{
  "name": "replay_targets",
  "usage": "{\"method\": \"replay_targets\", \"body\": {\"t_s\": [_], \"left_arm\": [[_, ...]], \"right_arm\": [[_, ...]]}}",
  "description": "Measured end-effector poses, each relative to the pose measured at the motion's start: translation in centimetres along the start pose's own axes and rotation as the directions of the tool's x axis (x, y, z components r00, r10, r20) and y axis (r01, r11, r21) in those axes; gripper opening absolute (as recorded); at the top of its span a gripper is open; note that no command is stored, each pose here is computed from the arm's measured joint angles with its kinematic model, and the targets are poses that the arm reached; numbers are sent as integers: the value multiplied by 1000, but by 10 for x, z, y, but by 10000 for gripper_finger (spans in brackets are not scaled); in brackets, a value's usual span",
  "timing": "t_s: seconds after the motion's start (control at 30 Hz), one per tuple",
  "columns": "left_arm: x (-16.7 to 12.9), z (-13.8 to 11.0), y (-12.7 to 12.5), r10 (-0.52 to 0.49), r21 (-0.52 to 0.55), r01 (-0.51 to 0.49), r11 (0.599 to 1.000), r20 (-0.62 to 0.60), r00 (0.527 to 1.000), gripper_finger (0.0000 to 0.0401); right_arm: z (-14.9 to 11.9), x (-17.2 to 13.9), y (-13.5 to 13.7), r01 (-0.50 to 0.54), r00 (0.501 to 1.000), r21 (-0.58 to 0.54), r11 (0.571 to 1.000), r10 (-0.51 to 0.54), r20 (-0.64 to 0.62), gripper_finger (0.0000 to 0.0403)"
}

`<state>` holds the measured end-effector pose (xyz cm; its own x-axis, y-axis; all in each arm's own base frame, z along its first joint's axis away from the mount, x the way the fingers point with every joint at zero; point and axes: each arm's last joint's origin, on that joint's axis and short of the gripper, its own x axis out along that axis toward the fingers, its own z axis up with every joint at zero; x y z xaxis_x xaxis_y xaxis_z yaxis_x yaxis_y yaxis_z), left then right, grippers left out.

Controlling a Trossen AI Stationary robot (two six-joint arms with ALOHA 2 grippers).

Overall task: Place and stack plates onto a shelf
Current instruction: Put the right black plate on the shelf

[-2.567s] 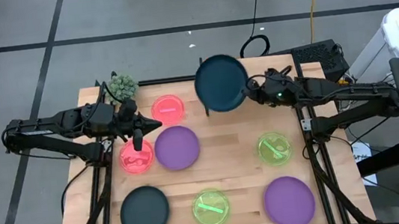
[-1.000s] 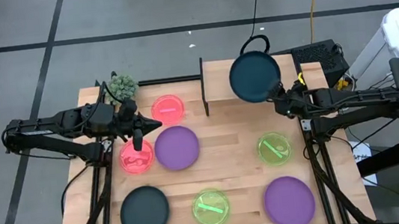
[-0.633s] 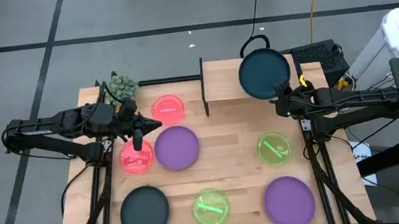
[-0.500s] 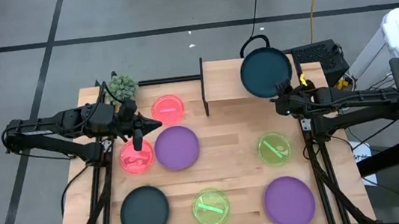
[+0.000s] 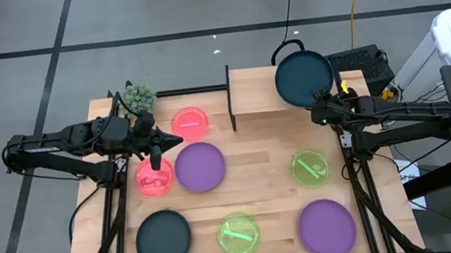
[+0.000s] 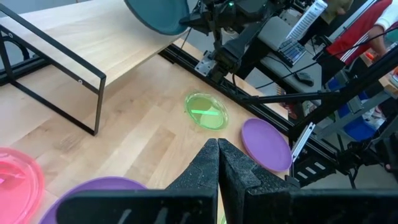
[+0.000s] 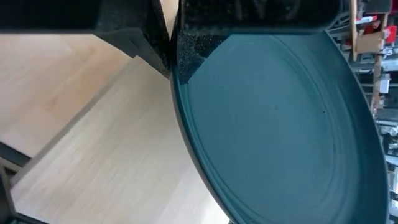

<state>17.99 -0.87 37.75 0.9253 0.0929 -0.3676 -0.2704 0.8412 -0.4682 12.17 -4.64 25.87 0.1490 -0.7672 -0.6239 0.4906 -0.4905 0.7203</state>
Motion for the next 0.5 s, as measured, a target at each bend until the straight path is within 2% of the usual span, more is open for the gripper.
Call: {"method": "replay_targets", "body": {"t_s": [0.5], "left_arm": [[0,0,1,19,4,-19,1000,13,1000,1]], "right_arm": [[1,2,-1,15,1000,4,1000,-15,11,3]]}}
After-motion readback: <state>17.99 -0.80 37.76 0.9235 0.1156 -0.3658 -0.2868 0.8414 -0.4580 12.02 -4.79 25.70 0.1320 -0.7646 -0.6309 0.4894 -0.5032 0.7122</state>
